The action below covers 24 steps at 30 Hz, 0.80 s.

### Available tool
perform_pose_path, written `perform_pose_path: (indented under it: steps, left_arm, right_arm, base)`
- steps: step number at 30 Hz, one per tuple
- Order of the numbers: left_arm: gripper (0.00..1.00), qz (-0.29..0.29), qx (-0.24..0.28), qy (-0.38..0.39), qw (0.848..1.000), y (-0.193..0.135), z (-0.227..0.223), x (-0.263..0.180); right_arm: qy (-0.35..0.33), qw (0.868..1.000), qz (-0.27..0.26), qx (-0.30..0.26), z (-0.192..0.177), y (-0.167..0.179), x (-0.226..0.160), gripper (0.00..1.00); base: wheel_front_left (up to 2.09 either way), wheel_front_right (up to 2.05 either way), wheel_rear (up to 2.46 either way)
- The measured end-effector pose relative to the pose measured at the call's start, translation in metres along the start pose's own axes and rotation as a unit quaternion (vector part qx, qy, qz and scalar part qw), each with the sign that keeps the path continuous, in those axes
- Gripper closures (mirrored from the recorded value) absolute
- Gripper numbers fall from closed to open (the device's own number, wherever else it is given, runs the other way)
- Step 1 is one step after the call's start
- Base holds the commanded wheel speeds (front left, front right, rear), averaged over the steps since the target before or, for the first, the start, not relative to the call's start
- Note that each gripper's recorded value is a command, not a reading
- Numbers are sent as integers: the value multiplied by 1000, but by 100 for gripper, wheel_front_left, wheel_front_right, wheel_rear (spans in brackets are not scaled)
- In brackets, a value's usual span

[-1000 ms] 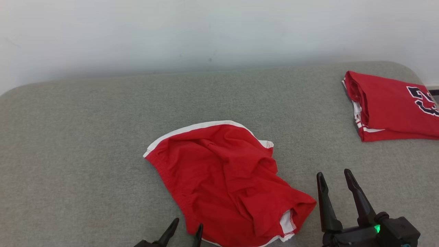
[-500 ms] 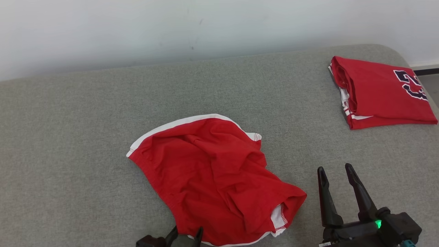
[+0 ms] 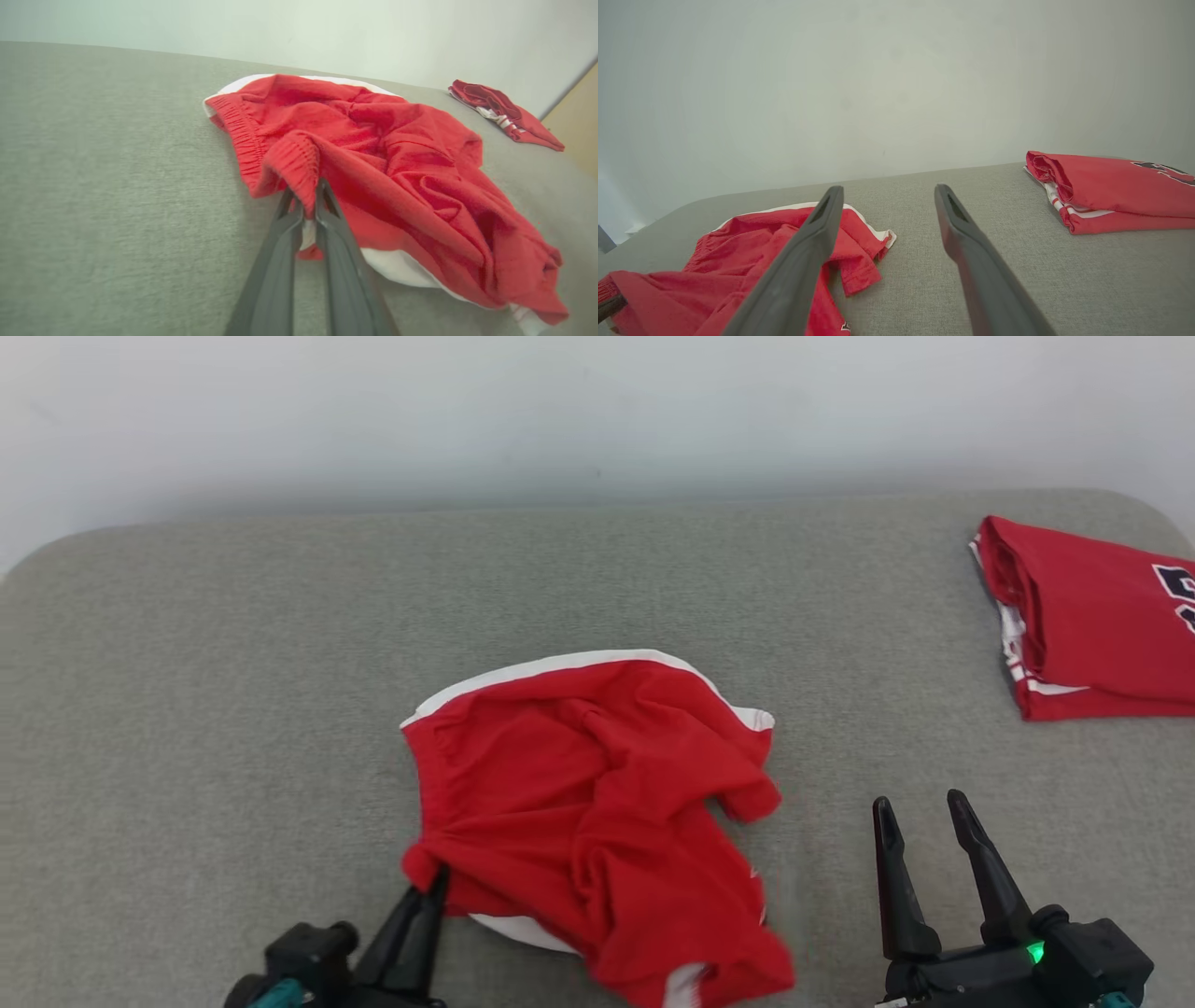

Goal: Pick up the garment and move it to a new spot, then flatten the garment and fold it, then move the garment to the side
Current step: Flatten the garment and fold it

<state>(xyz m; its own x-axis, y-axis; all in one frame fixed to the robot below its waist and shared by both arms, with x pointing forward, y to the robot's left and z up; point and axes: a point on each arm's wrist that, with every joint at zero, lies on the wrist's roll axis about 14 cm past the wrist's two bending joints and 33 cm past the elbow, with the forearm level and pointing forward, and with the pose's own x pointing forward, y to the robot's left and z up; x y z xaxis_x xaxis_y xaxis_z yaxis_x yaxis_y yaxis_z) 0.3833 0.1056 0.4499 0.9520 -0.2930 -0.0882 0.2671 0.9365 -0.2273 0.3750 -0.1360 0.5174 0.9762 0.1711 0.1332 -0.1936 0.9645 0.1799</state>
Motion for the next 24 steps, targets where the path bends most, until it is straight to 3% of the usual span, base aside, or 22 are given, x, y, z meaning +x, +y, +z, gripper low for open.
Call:
perform_pose_path:
  steps: [6,7,8,9,15,24]
  left_arm:
    - [100,78,5,-2,997,50,1,-34]
    - [95,86,5,1,996,54,-2,-39]
    - [40,92,4,3,996,56,-3,-42]
    - [0,96,4,3,995,58,-3,-45]
    - [0,110,4,-30,993,61,14,-51]
    - [0,147,26,-135,980,78,80,-63]
  right_arm:
    - [6,1000,22,8,-6,14,7,0]
    - [7,1000,25,9,-6,16,8,0]
    - [7,1000,27,9,-6,17,8,0]
    - [7,1000,29,9,-6,18,8,0]
    - [5,999,35,9,-4,23,6,0]
    - [5,999,49,9,-3,32,2,0]
  base:
    - [0,0,0]
    - [0,0,0]
    - [0,0,0]
    - [0,0,0]
    - [0,0,0]
    - [0,0,0]
